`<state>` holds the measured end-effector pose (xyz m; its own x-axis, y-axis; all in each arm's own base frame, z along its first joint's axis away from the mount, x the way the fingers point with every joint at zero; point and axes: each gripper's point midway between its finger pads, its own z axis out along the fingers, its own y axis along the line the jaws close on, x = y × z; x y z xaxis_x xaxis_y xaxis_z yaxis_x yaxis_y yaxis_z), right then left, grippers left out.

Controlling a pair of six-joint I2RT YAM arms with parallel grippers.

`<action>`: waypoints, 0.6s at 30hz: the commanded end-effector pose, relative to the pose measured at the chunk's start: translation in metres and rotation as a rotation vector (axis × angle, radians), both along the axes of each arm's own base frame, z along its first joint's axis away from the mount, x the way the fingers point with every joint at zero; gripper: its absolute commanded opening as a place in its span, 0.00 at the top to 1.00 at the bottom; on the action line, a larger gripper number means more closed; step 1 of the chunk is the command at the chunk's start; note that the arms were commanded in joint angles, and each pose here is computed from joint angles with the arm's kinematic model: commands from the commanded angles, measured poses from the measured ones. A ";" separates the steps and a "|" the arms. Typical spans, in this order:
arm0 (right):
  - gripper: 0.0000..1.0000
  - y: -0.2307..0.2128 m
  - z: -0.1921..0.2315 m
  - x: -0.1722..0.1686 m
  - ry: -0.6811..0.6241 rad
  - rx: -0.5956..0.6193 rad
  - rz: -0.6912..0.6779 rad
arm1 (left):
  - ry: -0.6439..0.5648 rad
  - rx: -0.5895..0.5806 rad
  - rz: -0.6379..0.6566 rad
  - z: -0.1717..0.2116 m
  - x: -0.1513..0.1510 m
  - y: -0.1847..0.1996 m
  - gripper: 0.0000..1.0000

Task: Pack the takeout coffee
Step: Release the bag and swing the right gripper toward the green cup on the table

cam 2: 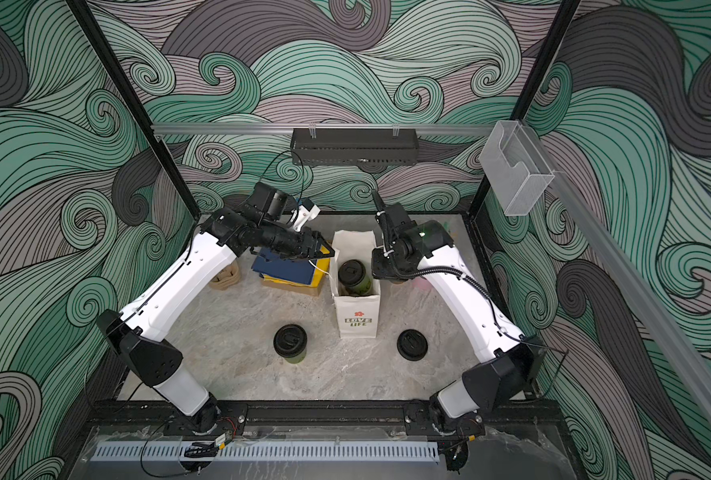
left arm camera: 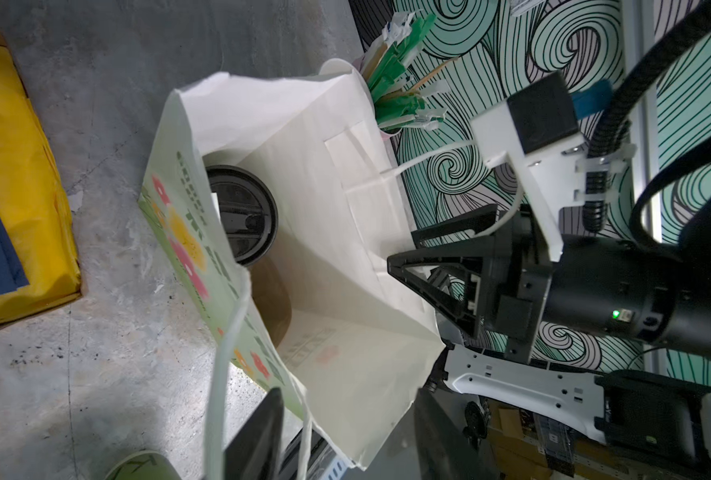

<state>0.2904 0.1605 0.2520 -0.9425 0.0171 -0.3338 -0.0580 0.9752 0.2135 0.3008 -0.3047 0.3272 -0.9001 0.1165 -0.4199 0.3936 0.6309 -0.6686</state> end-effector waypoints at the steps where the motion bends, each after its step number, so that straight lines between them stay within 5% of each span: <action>1: 0.40 -0.006 0.020 -0.006 -0.027 0.000 0.008 | -0.082 -0.022 0.037 0.026 0.000 0.012 0.39; 6: 0.29 -0.015 0.048 -0.023 -0.062 0.005 0.023 | -0.179 -0.025 0.200 0.046 0.013 0.043 0.33; 10: 0.27 -0.008 0.072 -0.042 -0.102 -0.005 0.085 | -0.225 -0.014 0.458 0.051 0.018 0.098 0.28; 18: 0.26 0.077 0.090 -0.098 -0.181 -0.066 0.383 | -0.013 0.089 0.858 -0.010 -0.001 0.201 0.27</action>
<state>0.2052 0.2278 0.3546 -0.8101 -0.2766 -0.5169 -0.4248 0.8846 0.1924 0.3015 -0.1357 0.3446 -0.7147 -0.4632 -0.5241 -0.0359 0.7726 -0.6339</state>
